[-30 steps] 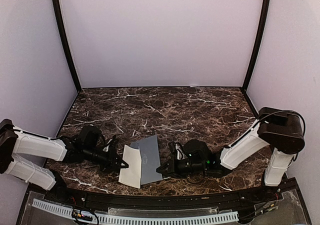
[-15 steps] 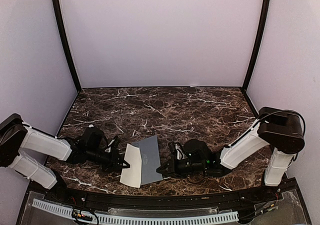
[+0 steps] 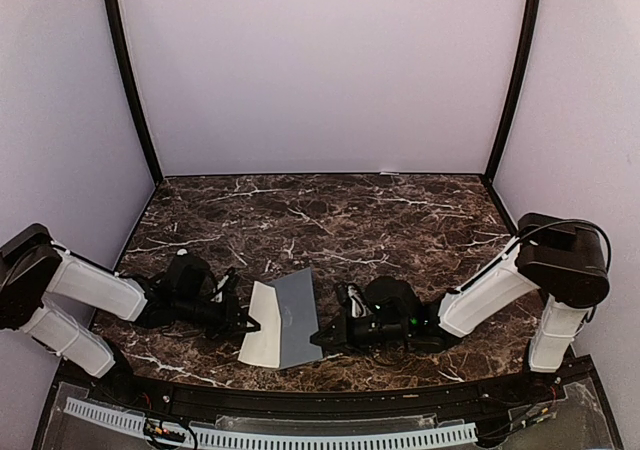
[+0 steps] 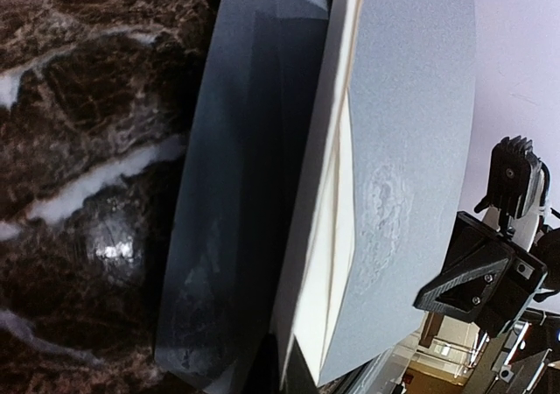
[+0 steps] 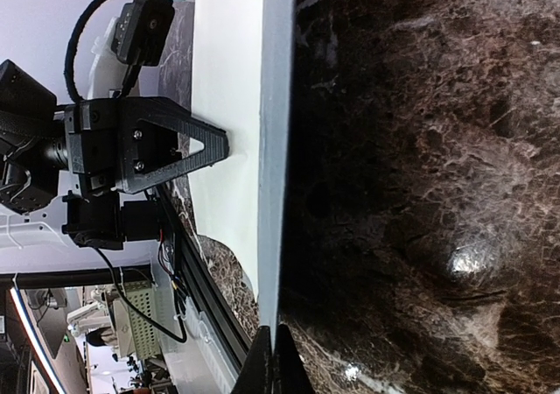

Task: Place the letter into the envelope and seal it
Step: Place the letter in the envelope.

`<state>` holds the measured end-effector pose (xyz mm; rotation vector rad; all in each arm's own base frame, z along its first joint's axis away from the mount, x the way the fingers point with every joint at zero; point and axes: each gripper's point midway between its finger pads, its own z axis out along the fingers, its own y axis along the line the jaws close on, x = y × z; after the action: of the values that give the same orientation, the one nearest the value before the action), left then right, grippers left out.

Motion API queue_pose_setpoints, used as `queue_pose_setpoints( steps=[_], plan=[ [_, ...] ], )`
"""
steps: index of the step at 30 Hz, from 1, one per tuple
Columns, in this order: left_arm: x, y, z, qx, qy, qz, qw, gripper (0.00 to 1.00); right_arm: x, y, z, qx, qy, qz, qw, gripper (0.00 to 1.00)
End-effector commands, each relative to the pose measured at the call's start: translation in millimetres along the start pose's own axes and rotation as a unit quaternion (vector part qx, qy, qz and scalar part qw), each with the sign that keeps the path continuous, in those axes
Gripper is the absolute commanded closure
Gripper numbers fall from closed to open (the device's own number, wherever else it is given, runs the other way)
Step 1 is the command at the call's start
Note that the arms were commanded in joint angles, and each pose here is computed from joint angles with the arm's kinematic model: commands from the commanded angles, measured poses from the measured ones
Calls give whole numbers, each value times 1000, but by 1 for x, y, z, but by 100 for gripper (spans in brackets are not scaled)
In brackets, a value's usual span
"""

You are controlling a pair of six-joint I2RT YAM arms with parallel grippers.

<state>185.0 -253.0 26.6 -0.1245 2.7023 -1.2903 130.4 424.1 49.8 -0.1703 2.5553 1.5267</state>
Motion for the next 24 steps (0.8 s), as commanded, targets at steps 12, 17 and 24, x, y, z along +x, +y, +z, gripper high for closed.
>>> queue_pose_setpoints(
  steps=[12, 17, 24],
  plan=[
    [-24, -10, 3, 14, -46, 44, 998, 100, 10, 19, 6, -21, 22, -25, 999, 100],
    [-26, -14, 7, 3, -33, 76, 997, 100, 12, 15, 7, -15, 26, -23, 999, 100],
    [-28, -11, 6, -13, -33, 104, 994, 100, 11, 16, 6, -13, 23, -25, 999, 100]
  ],
)
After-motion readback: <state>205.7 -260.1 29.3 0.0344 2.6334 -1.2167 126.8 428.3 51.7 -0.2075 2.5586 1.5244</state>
